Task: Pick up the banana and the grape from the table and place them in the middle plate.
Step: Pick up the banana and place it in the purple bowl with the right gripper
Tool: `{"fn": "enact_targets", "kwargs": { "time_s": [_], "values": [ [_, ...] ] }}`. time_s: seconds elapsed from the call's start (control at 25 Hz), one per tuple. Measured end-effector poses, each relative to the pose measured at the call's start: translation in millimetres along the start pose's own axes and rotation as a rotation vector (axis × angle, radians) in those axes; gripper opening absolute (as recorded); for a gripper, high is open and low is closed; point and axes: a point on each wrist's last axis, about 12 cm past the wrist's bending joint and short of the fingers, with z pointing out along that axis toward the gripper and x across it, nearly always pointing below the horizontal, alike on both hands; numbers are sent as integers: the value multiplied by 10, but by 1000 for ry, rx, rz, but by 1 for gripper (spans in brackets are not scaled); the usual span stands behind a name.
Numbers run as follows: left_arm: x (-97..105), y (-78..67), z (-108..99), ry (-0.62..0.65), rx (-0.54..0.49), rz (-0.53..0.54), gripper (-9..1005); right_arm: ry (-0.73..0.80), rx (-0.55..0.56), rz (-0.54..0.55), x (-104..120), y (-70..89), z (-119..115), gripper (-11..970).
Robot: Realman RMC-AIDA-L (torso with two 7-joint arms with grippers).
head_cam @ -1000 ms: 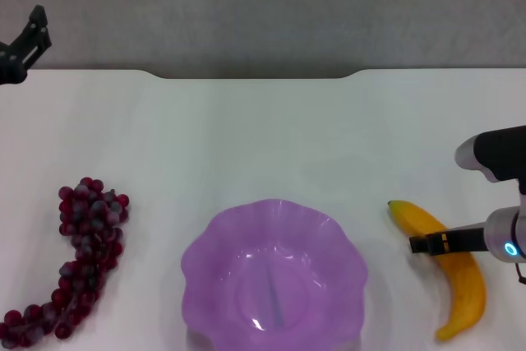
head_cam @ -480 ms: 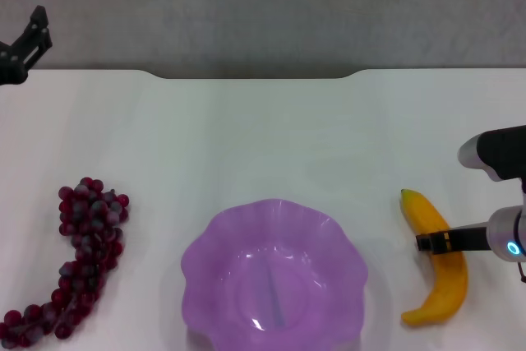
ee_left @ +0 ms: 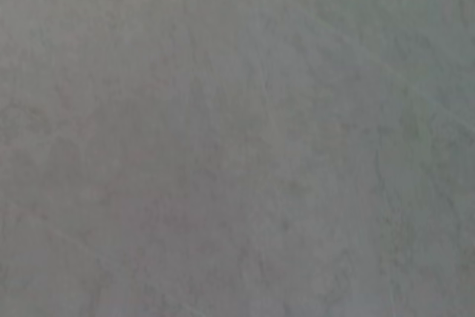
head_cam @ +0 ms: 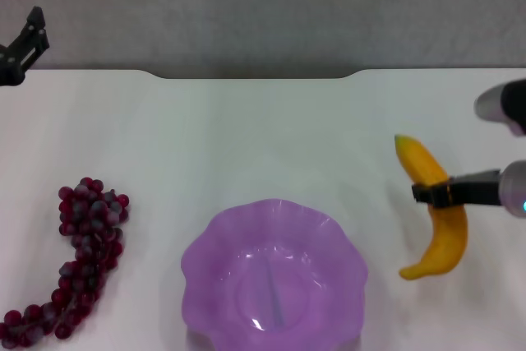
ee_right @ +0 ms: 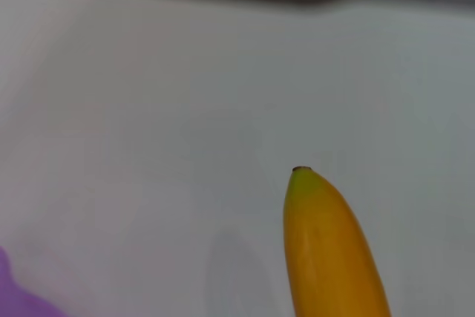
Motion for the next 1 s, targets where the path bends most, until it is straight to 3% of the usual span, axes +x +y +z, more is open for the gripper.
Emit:
{"fn": "enact_targets", "kwargs": {
  "time_s": [0.2, 0.36, 0.84, 1.0],
  "values": [
    [0, 1, -1, 0, 0, 0, 873, -64, -22, -58, -181, 82, -258, 500],
    [0, 1, -2, 0, 0, 0, 873, -67, -50, -133, -250, 216, -323, 500],
    [-5, -3, 6, -2, 1, 0, 873, -45, -191, -454, -320, 998, -241, 500],
    [-6, -3, 7, -2, 1, 0, 873, -33, -229, -518, -285, 1185, -213, 500]
  ]
}}
